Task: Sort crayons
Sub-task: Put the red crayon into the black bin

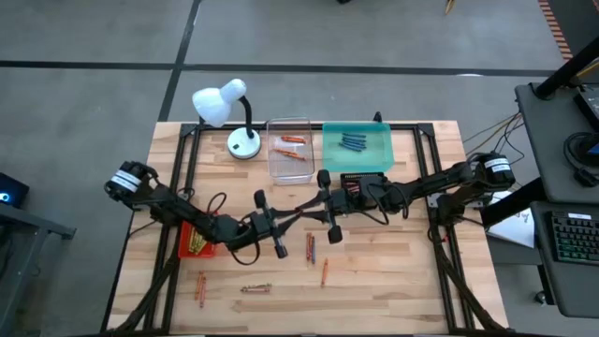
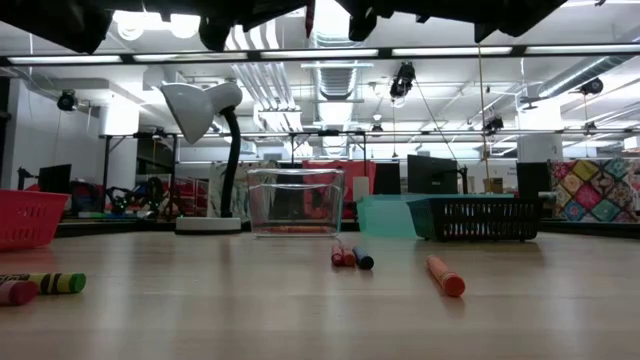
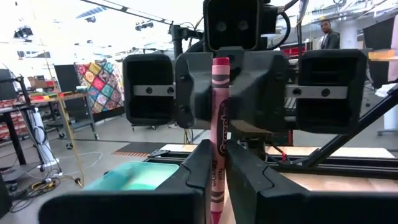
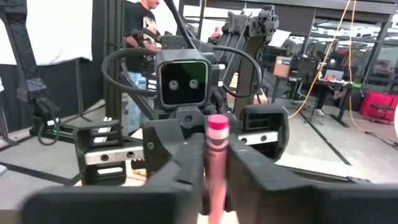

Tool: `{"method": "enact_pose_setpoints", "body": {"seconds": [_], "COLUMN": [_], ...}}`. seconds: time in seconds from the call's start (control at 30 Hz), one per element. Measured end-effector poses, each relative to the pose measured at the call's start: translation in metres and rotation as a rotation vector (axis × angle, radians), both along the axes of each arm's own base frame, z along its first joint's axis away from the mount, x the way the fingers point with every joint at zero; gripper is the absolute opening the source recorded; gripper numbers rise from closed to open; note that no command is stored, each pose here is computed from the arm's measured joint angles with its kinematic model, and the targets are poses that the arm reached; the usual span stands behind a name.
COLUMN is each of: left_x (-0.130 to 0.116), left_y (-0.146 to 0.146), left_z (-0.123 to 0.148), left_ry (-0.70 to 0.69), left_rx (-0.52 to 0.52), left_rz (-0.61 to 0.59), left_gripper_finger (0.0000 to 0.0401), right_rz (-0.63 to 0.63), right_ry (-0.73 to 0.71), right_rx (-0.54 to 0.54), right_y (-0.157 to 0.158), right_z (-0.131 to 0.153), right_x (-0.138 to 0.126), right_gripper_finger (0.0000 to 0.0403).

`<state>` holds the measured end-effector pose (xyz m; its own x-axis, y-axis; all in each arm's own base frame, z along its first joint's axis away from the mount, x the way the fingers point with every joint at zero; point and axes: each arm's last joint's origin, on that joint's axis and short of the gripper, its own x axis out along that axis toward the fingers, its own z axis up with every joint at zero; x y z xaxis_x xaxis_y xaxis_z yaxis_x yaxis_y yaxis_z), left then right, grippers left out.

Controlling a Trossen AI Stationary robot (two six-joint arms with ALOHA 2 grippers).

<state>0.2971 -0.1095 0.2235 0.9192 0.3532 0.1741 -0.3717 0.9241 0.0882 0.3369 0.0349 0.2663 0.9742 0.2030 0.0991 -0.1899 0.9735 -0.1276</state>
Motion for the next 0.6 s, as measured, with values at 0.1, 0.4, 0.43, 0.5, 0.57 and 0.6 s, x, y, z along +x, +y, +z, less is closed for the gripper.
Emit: {"method": "enact_pose_setpoints", "body": {"seconds": [0.1, 0.4, 0.43, 0.5, 0.57, 0.6], "left_x": [0.000, -0.004, -0.005, -0.006, -0.007, -0.007], "left_y": [0.000, 0.002, 0.002, 0.004, 0.005, 0.005], "left_z": [0.000, 0.006, 0.006, 0.005, 0.001, -0.001], "left_ry": [-0.005, -0.003, 0.009, 0.047, 0.085, 0.100], "left_rx": [-0.013, -0.039, -0.041, -0.043, -0.053, -0.059], "left_rz": [-0.003, 0.079, 0.106, 0.153, 0.195, 0.206], "left_gripper_finger": [0.0030, 0.0113, 0.0122, 0.0138, 0.0149, 0.0153], "right_rz": [-0.001, -0.037, -0.048, -0.088, -0.166, -0.211], "right_ry": [0.003, 0.121, 0.161, 0.256, 0.378, 0.442], "right_rx": [-0.008, -0.015, -0.018, -0.028, -0.047, -0.057], "right_y": [0.000, -0.011, -0.014, -0.020, -0.027, -0.031], "right_z": [0.000, 0.007, 0.010, 0.015, 0.017, 0.018], "right_x": [0.000, -0.005, -0.006, -0.009, -0.012, -0.015], "right_gripper_finger": [0.0021, 0.0016, 0.0015, 0.0015, 0.0015, 0.0015]}}
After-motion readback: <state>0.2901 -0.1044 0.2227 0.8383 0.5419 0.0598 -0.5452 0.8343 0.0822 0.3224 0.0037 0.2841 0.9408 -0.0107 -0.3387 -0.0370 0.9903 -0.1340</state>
